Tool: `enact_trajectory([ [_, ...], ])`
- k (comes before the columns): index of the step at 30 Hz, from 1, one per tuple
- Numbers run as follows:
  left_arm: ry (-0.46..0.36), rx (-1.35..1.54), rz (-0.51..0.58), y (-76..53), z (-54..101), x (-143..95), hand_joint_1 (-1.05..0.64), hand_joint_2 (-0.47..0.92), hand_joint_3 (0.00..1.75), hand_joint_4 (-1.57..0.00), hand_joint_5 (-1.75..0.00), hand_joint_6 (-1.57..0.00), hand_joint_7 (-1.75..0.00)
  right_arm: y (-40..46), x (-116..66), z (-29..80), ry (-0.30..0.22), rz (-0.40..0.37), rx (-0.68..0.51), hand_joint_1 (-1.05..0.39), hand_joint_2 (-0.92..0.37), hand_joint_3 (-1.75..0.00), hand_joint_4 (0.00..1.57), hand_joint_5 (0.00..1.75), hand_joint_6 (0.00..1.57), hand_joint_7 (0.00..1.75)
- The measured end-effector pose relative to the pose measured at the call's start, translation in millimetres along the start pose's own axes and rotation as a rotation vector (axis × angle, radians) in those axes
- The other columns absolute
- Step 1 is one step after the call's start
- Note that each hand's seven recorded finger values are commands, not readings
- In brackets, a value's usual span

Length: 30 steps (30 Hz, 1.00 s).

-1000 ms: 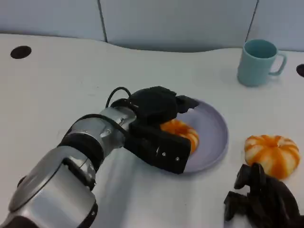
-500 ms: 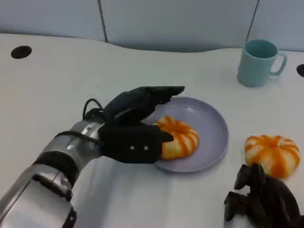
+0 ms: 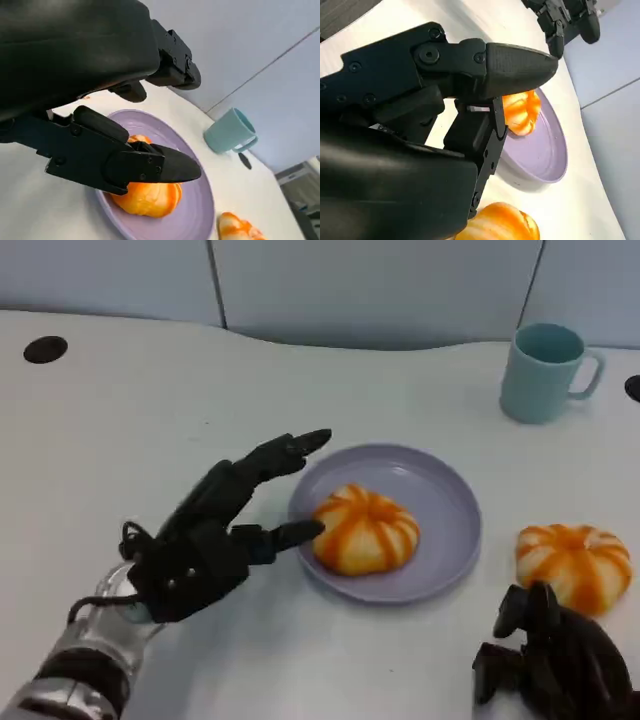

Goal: Grasp the bread from the table and place it into the plate.

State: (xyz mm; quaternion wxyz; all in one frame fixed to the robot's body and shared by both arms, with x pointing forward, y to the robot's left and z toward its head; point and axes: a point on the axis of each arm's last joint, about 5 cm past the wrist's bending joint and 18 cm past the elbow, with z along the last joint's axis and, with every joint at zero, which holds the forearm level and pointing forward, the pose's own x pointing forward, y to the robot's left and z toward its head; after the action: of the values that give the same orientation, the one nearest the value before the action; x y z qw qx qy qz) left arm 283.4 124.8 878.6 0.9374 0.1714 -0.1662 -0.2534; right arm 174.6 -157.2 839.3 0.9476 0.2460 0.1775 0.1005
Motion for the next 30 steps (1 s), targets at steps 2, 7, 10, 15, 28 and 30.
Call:
enact_trajectory([
  [2, -0.012, -0.098, 0.049, -2.3, -2.8, -6, -0.61, 0.92, 0.30, -0.24, -0.83, -0.48, -0.10, -0.1, 0.1, 0.1, -0.001, -0.001, 0.000, -0.43, -0.92, -0.57, 1.23, 1.37, 1.11, 1.36],
  [7, -0.036, -0.252, 0.122, -9.8, -8.3, -20, -0.63, 0.92, 0.28, -0.31, -1.04, -0.63, -0.16, 0.0, 0.6, 0.6, 0.001, -0.007, 0.001, -0.43, -0.92, -0.56, 1.24, 1.38, 1.10, 1.38],
  [10, -0.036, -0.307, 0.148, -13.1, -10.0, -25, -0.63, 0.92, 0.29, -0.31, -1.08, -0.64, -0.16, 0.1, 0.7, 0.7, 0.003, -0.008, 0.001, -0.43, -0.92, -0.56, 1.24, 1.38, 1.10, 1.39],
  [15, -0.037, -0.479, 0.233, -16.5, -10.9, -35, -0.65, 0.92, 0.35, -0.43, -1.53, -0.45, -1.02, 0.5, 1.1, 0.9, 0.006, -0.006, 0.002, -0.44, -0.92, -0.55, 1.25, 1.38, 1.11, 1.39],
  [28, 0.142, -0.753, 0.303, -22.5, -11.0, -85, -0.68, 0.92, 0.45, -0.69, -1.75, -0.55, -1.51, -0.1, 0.1, 0.9, 0.009, -0.014, 0.008, -0.46, -0.92, -0.51, 1.23, 1.36, 1.14, 1.32],
  [30, 0.150, -0.759, 0.303, -21.9, -10.1, -89, -0.68, 0.92, 0.45, -0.70, -1.75, -0.55, -1.51, -0.2, 0.1, 1.1, 0.013, -0.015, 0.010, -0.46, -0.92, -0.51, 1.22, 1.37, 1.14, 1.32],
])
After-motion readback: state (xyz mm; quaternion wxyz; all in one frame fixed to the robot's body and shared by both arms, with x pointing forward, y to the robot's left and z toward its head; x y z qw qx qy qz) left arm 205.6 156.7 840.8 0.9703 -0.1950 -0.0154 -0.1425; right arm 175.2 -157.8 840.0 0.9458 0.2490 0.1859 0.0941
